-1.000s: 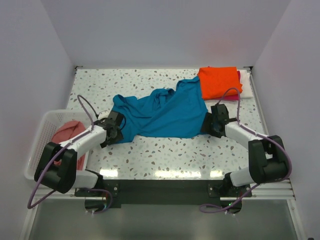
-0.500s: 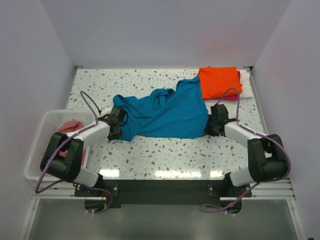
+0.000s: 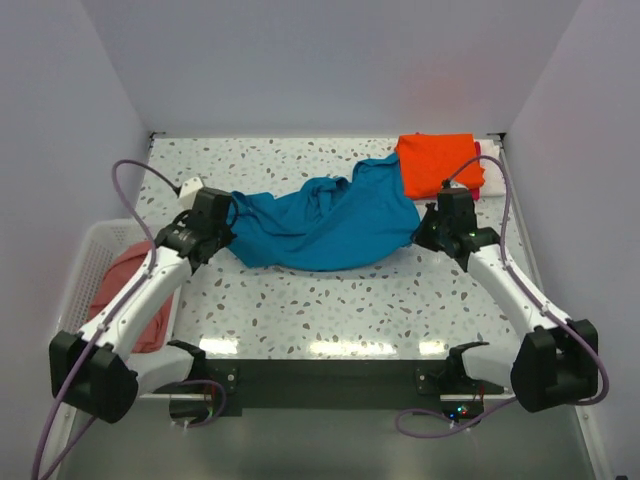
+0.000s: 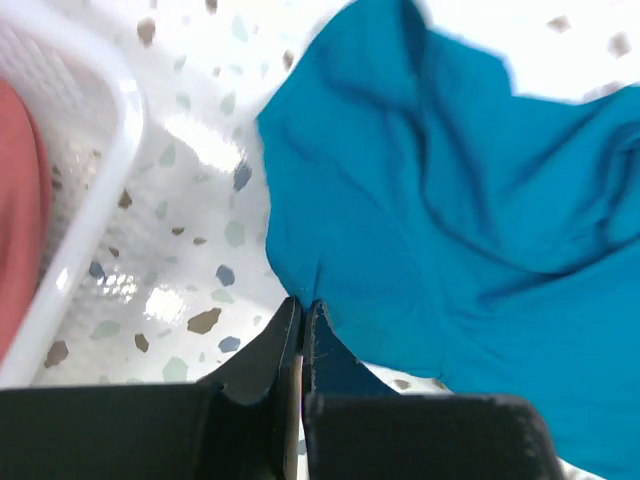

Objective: Fold and stack the t-shirts
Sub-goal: Flatten the tshirt out, then fold the tshirt

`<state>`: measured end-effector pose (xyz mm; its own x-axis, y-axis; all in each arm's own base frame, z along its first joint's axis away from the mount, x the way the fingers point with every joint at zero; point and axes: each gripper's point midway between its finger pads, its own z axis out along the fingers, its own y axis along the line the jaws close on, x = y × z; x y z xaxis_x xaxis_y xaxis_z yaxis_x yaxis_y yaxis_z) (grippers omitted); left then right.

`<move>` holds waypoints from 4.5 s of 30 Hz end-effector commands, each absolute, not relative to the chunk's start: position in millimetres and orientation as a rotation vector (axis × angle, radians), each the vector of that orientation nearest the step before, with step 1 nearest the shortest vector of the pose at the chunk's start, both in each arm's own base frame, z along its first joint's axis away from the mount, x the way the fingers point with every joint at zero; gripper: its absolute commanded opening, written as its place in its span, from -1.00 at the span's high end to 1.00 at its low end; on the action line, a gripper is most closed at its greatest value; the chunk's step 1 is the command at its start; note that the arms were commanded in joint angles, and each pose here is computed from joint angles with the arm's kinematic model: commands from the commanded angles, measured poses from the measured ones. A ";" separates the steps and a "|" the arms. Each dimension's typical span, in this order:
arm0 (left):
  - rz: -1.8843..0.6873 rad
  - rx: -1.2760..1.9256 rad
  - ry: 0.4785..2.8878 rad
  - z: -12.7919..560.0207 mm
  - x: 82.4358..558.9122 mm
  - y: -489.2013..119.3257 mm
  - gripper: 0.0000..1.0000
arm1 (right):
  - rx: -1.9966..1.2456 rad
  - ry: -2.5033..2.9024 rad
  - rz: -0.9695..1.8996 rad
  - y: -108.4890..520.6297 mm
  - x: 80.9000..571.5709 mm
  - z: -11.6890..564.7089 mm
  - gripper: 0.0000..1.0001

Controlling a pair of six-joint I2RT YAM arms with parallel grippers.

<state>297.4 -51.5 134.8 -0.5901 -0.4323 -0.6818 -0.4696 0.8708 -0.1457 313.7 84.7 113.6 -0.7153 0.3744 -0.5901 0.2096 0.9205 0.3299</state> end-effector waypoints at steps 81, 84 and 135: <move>-0.396 -0.645 2.200 123.7 252.4 -62.0 1.00 | 0.391 2.635 0.558 107.7 299.2 25.9 1.00; -0.343 -0.692 2.251 117.2 240.2 -56.7 1.00 | 0.385 2.648 0.493 97.5 281.3 27.1 0.92; -0.123 -0.719 2.149 177.2 431.9 -24.0 1.00 | 0.520 2.540 0.605 91.0 430.9 67.0 0.92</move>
